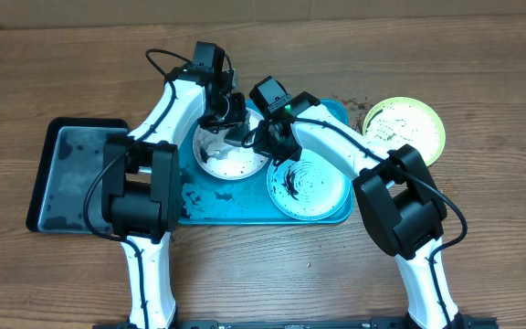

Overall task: Clean dirty plates on tray and stack at the side
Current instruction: 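Scrub the white plate with the sponge in the left gripper, then lift the sponge off the white plate and move left gripper aside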

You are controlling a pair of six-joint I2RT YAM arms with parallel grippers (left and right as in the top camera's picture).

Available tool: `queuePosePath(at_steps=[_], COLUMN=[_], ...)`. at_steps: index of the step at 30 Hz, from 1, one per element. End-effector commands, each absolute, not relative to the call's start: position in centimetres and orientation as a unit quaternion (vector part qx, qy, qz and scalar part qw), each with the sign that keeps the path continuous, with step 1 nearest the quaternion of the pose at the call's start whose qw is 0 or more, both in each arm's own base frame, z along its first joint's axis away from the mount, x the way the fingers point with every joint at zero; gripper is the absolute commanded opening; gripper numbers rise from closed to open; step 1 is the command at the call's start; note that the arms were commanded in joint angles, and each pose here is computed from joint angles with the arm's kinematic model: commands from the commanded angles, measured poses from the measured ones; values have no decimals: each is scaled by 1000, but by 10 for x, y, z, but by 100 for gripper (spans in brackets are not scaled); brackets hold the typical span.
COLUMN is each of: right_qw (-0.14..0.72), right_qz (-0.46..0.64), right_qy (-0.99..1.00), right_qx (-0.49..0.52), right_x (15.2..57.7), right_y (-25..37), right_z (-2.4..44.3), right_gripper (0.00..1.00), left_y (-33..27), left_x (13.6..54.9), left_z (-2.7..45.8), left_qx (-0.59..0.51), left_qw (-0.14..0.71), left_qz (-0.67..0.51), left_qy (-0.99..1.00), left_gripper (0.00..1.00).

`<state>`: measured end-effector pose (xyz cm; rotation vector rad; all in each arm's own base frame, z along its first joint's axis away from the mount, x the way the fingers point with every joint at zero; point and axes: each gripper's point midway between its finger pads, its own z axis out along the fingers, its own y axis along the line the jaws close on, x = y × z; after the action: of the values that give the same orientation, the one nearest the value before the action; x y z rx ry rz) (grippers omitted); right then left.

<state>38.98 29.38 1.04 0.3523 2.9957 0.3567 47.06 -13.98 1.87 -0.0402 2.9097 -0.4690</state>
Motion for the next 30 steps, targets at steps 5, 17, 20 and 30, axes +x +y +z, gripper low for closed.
queuePosePath(at_steps=[5, 17, 20, 30], right_qw=[58, 58, 59, 108], right_qz=[95, 95, 96, 121], right_qy=[987, 987, 987, 987], right_qx=[120, 118, 115, -5], right_x=[391, 391, 391, 401], right_y=[285, 285, 285, 301], right_z=[5, 5, 6, 56], right_gripper=[4, 4, 4, 4], left_y=[-62, -7, -19, 24], left_x=[448, 425, 429, 397], left_z=[3, 62, 90, 210], left_qx=[-44, -142, -160, -245], left_qw=[58, 84, 115, 204], left_qz=[55, 204, 154, 46], left_qy=[996, 965, 968, 947], left_gripper=[4, 4, 4, 5])
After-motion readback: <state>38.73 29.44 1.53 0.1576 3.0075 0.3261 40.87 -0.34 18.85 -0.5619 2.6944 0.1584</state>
